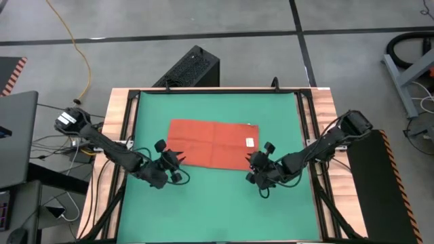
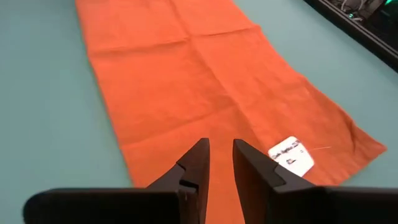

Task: Roll towel into tight, uniform cylinder
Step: Roll the orange table napkin

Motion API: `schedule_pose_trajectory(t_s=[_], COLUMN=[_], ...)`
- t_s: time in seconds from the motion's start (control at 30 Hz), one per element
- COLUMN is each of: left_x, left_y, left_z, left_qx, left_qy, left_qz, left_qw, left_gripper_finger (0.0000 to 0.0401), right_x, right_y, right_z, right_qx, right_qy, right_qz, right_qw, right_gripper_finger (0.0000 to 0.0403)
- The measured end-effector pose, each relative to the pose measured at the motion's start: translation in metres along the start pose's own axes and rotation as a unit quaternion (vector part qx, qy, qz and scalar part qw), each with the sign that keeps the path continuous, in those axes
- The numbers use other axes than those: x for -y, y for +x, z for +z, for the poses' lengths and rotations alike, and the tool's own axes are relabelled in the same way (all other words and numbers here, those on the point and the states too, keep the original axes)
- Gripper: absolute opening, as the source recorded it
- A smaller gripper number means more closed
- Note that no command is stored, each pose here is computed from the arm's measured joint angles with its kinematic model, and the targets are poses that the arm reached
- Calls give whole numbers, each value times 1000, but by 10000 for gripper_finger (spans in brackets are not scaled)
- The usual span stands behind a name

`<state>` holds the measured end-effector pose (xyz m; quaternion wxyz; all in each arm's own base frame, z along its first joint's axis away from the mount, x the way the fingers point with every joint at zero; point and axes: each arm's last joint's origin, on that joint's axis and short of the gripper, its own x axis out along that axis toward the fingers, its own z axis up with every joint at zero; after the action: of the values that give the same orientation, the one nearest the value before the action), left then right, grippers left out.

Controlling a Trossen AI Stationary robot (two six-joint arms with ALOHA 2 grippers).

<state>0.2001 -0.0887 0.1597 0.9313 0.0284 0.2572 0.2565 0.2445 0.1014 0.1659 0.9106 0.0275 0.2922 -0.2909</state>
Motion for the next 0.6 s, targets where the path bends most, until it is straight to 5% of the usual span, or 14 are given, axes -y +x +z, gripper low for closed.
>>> schedule_pose_trajectory(t_s=[0.23,0.6], left_x=[2,-1], left_y=[4,-8], left_z=[-10,-27], left_qx=[-30,-71], left_qy=[-32,-83], left_qz=[4,20], left_qw=[999,994], left_gripper_finger=[8,0], right_x=[-3,4], right_y=[-5,-1], right_z=[-3,-16], right_qx=[2,-10], right_qy=[-1,39], right_qz=[11,-1], right_qw=[1000,999], right_gripper_finger=[78,74])
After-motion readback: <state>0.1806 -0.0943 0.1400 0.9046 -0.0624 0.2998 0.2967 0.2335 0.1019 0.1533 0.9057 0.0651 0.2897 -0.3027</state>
